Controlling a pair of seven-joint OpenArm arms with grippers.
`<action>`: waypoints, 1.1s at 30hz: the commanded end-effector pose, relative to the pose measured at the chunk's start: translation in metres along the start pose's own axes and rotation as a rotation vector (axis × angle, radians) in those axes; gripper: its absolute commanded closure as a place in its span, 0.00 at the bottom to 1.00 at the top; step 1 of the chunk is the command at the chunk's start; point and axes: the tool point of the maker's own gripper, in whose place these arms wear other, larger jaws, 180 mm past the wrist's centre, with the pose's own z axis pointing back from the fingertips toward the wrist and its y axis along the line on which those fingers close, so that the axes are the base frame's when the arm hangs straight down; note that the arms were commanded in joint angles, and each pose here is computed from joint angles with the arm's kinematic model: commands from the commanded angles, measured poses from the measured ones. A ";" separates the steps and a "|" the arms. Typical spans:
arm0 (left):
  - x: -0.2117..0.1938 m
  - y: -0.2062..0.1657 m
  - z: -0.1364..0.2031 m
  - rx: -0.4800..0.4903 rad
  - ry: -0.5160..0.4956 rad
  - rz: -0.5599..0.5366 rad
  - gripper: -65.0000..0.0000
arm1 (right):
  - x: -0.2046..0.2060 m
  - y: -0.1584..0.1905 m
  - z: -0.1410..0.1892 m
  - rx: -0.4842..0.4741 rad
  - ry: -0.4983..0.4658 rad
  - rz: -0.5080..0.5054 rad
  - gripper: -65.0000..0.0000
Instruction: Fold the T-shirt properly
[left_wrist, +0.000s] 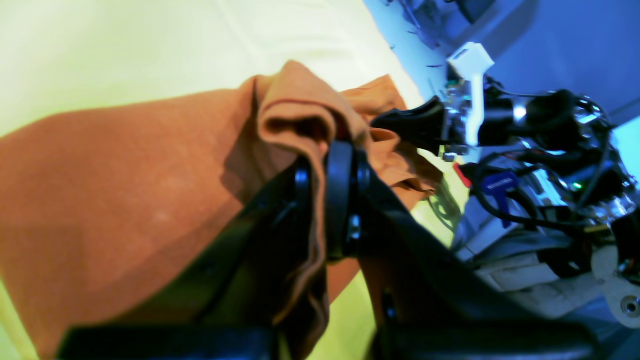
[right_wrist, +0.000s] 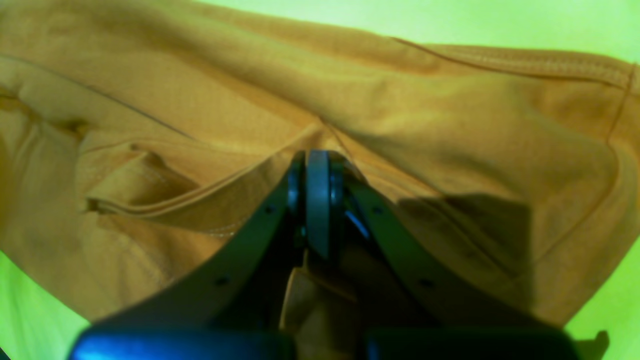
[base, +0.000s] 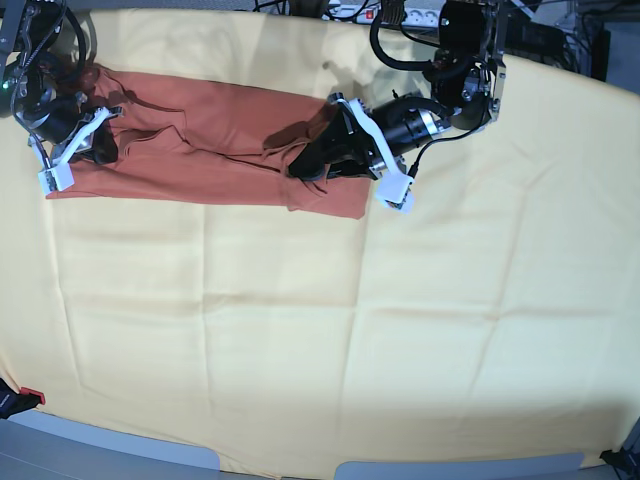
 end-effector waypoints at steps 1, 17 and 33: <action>0.016 -0.010 -0.001 -0.039 -0.062 -0.014 1.00 | 0.001 -0.001 0.003 0.008 0.010 0.040 1.00; 0.023 -0.015 -0.005 -0.083 -0.115 -0.039 0.57 | 0.007 0.004 0.004 0.037 -0.016 0.024 1.00; -0.010 0.055 0.008 0.219 0.062 -0.161 1.00 | 0.053 -0.005 0.003 0.018 -0.123 0.061 0.85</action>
